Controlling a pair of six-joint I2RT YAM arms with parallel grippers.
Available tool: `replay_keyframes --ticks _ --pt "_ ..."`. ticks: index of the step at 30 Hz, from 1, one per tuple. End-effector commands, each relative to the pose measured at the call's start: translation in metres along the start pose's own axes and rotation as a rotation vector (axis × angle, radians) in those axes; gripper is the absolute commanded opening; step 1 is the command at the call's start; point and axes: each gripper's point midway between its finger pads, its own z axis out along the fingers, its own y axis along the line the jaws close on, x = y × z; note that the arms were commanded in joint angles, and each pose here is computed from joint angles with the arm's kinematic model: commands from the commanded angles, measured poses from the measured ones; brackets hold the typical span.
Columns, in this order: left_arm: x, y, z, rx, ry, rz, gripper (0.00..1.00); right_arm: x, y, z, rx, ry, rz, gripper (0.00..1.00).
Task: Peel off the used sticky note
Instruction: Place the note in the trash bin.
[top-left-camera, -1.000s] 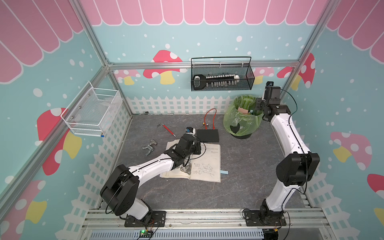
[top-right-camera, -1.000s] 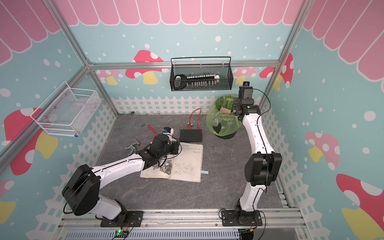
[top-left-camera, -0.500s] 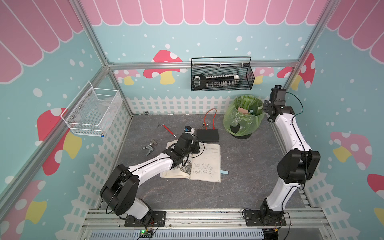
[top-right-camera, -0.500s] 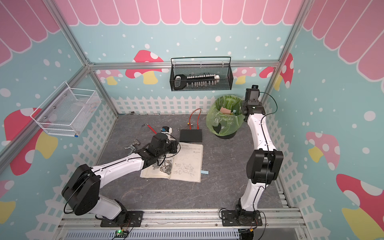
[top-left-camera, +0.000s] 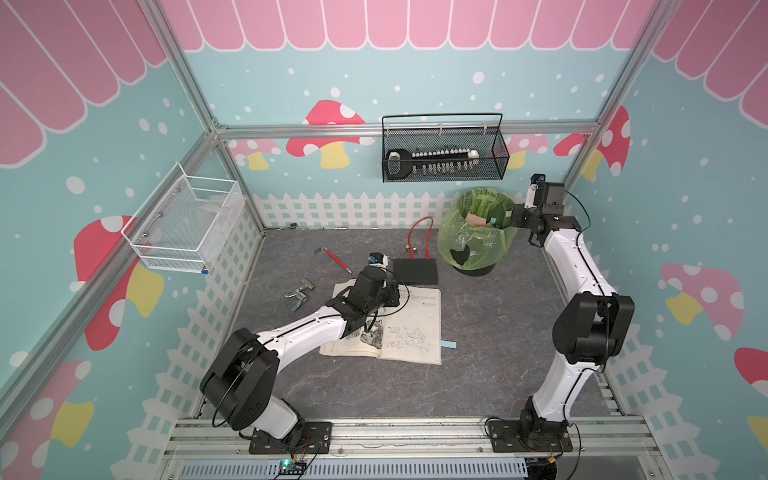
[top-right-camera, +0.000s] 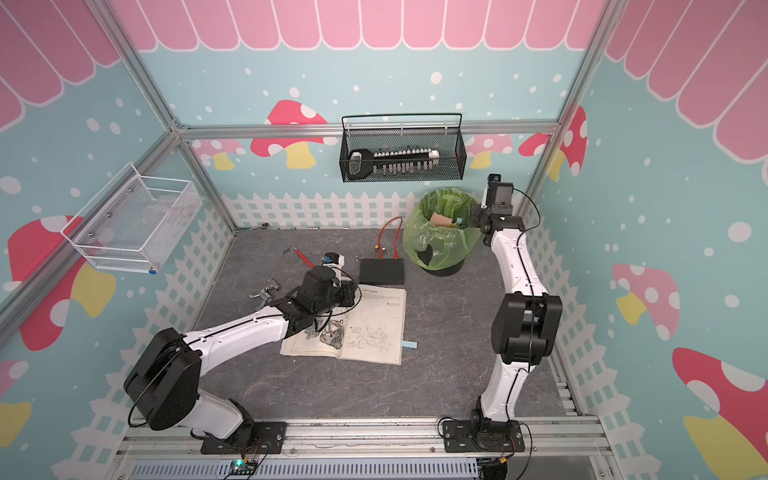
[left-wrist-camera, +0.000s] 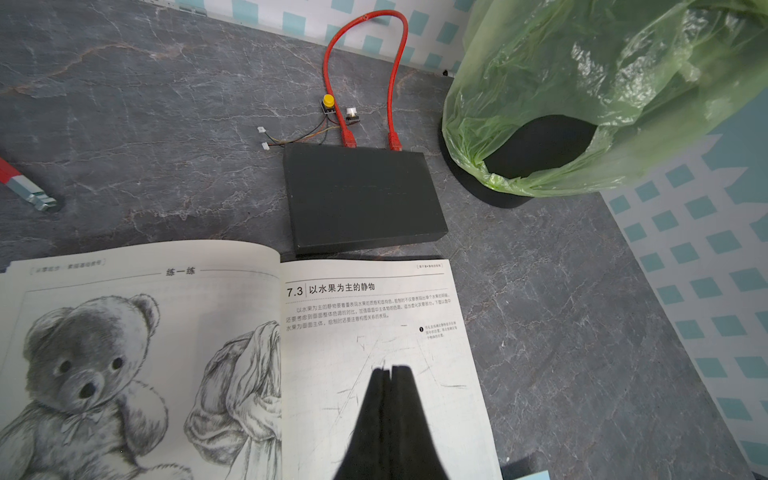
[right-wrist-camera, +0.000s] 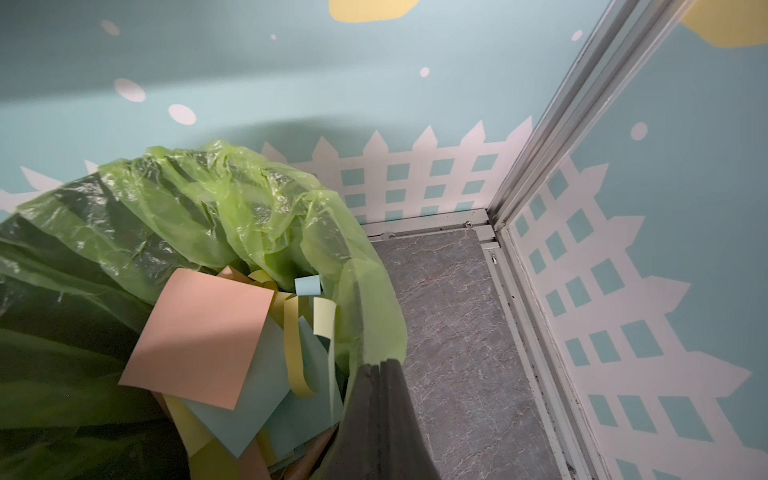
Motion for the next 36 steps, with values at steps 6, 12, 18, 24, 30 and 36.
replay_keyframes --ticks 6,12,18,24,30,36 --pt "0.001 0.000 0.000 0.010 0.000 -0.014 0.00 -0.028 -0.001 -0.030 0.029 -0.089 -0.015 0.00" --pt "0.001 0.000 0.003 0.011 0.007 -0.017 0.00 -0.020 0.007 -0.019 -0.008 -0.063 -0.011 0.00" --pt "0.002 0.001 0.002 0.006 0.006 -0.013 0.00 -0.014 0.026 -0.007 -0.069 -0.044 -0.018 0.00" --pt "0.001 0.001 0.003 0.008 0.006 -0.014 0.00 -0.015 0.050 -0.007 -0.136 -0.044 -0.030 0.00" --pt "0.002 0.001 0.000 0.008 0.004 -0.016 0.00 -0.003 0.066 -0.004 -0.159 -0.009 -0.042 0.00" --pt "0.002 0.003 -0.007 0.009 -0.005 -0.020 0.00 0.007 0.080 0.000 -0.188 0.019 -0.045 0.00"
